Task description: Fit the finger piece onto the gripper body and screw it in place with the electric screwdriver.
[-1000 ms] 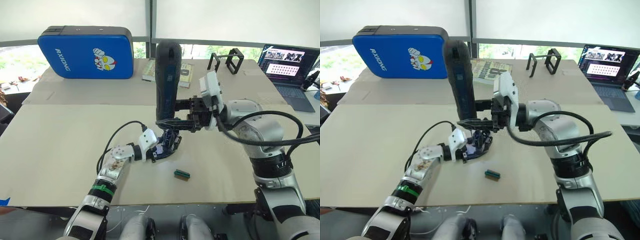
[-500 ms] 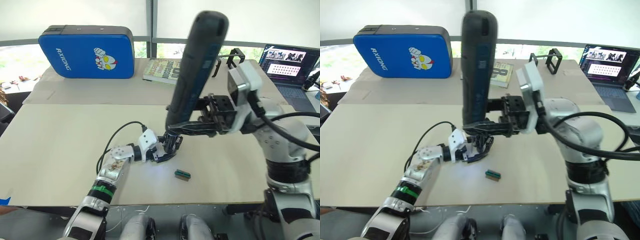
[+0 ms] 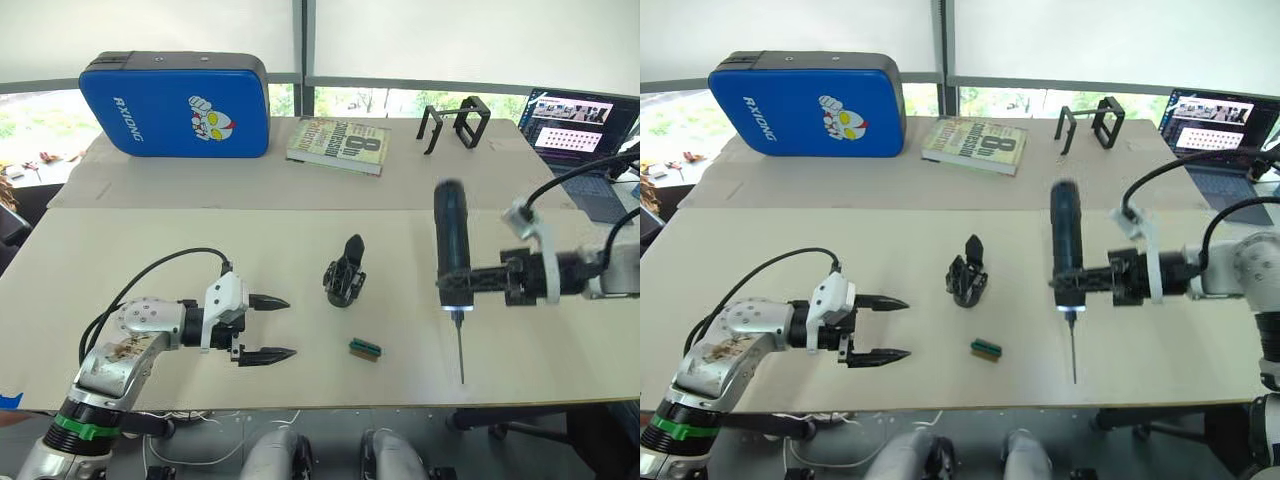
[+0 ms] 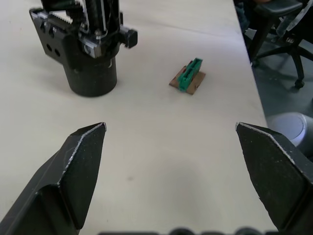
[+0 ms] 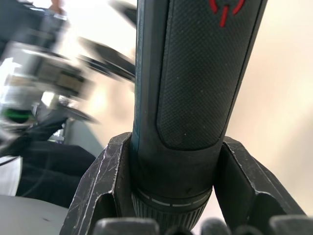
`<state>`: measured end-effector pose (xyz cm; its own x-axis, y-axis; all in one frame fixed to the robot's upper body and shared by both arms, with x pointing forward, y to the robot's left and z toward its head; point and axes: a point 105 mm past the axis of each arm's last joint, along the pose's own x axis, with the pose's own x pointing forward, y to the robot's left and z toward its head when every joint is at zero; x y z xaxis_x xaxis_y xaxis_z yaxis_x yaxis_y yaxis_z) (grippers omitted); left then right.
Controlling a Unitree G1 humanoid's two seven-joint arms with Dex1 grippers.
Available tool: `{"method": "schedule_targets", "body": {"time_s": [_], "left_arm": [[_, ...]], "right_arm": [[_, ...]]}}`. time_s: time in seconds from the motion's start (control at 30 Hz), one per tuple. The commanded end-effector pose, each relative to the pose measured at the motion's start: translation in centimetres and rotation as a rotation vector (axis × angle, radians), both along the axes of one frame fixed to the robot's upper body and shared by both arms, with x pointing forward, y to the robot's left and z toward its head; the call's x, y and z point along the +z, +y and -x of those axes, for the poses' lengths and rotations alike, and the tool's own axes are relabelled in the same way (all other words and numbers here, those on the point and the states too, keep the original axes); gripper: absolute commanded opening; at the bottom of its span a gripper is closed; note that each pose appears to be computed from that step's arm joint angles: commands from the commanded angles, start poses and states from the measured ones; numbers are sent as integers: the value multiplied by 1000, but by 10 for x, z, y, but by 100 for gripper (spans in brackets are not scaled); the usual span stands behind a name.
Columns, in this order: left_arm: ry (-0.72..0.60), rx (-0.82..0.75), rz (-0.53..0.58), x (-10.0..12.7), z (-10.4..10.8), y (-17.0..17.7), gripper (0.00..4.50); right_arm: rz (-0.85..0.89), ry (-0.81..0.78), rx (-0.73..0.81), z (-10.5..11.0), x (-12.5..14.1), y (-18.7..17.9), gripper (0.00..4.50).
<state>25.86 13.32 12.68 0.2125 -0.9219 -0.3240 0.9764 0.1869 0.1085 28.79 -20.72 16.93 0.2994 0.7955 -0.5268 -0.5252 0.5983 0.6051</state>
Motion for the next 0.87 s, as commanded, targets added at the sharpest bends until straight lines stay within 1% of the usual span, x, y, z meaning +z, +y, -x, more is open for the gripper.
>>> {"method": "schedule_targets", "body": {"time_s": [0.03, 0.07, 0.1, 0.17, 0.23, 0.27, 0.3, 0.33, 0.37, 0.43, 0.47, 0.5, 0.53, 0.6, 0.67, 0.77, 0.87], "left_arm": [[-31, 0, -1, 12, 0, 3, 450], [-31, 5, -8, 12, 0, 5, 450], [-20, 8, -14, 12, 0, 7, 450], [6, 9, -12, 14, 3, 10, 450], [39, 18, -10, 16, 6, 13, 450], [52, 22, -15, 17, 7, 16, 450], [78, 33, -26, 20, 10, 24, 450], [95, 44, -35, 23, 12, 31, 450], [106, 51, -40, 25, 14, 35, 450], [163, 103, -71, 36, 22, 64, 450], [187, 136, -90, 42, 26, 79, 450], [201, 156, -101, 46, 29, 88, 450], [217, 177, -113, 49, 32, 97, 450], [224, 241, -142, 53, 35, 121, 450], [171, 360, -179, 59, 31, 150, 450], [124, 436, -186, 58, 26, 169, 450], [121, 451, -167, 56, 24, 173, 450]], "right_arm": [[31, 5, -27, -9, -6, -10, 193], [56, 3, -42, -13, -13, -14, 193], [90, -9, -95, -23, -22, -21, 193], [146, -12, -149, -32, -35, -30, 297], [151, -16, -115, -29, -37, -33, 353], [150, -23, -96, -28, -35, -34, 393], [154, -74, -64, -25, -25, -40, 428], [173, -131, -26, -23, -15, -45, 448], [189, -168, 5, -22, -9, -49, 448], [336, -432, 198, -14, 9, -73, 448], [384, -504, 288, -6, 15, -83, 448], [414, -542, 349, 0, 19, -90, 448], [416, -556, 362, 4, 22, -97, 448], [446, -576, 333, 9, 23, -120, 448], [492, -606, 321, 18, 22, -142, 448], [510, -633, 275, 19, 22, -155, 448], [466, -649, 231, 15, 24, -155, 448]]}}
